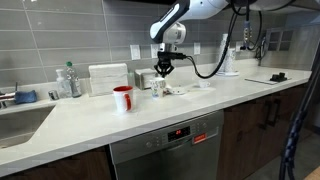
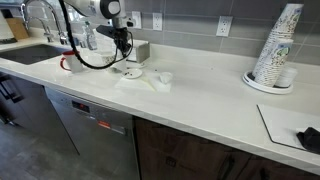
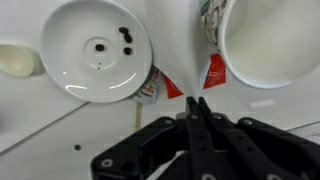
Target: Place the small paper towel to the right of the teacup
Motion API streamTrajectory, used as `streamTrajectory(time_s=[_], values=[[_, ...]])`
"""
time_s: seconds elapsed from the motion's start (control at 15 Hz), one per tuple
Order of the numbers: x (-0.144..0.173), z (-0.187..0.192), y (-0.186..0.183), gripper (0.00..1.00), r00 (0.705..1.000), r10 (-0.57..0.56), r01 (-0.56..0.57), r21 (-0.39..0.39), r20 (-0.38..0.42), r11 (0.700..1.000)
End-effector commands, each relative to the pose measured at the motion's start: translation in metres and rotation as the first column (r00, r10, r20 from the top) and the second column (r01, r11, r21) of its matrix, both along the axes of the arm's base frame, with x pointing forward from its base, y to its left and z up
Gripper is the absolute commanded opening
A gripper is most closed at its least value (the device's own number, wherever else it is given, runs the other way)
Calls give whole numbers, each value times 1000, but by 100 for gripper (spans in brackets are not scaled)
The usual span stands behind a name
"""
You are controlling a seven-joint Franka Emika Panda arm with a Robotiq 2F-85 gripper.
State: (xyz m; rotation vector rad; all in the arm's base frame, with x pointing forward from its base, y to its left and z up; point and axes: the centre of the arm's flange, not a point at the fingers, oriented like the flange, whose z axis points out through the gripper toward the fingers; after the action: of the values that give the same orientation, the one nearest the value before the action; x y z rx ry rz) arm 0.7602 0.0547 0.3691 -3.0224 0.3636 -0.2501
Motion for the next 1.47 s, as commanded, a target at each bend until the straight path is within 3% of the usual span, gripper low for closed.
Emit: streamTrajectory(time_s=[0.0,0.47,1.0,1.13,1.2,1.4], values=[[-9,15,-4,3,1000,-3,3,24,-9,1000],[-10,57,-33,3,992,-89,88,15,94,996],[11,58,-92,3,921,-245,294,-129,301,947],[12,55,-110,3,903,-275,342,-165,329,925],[13,65,-102,4,922,-246,294,-126,300,948],[13,65,-107,4,919,-251,301,-130,304,945]])
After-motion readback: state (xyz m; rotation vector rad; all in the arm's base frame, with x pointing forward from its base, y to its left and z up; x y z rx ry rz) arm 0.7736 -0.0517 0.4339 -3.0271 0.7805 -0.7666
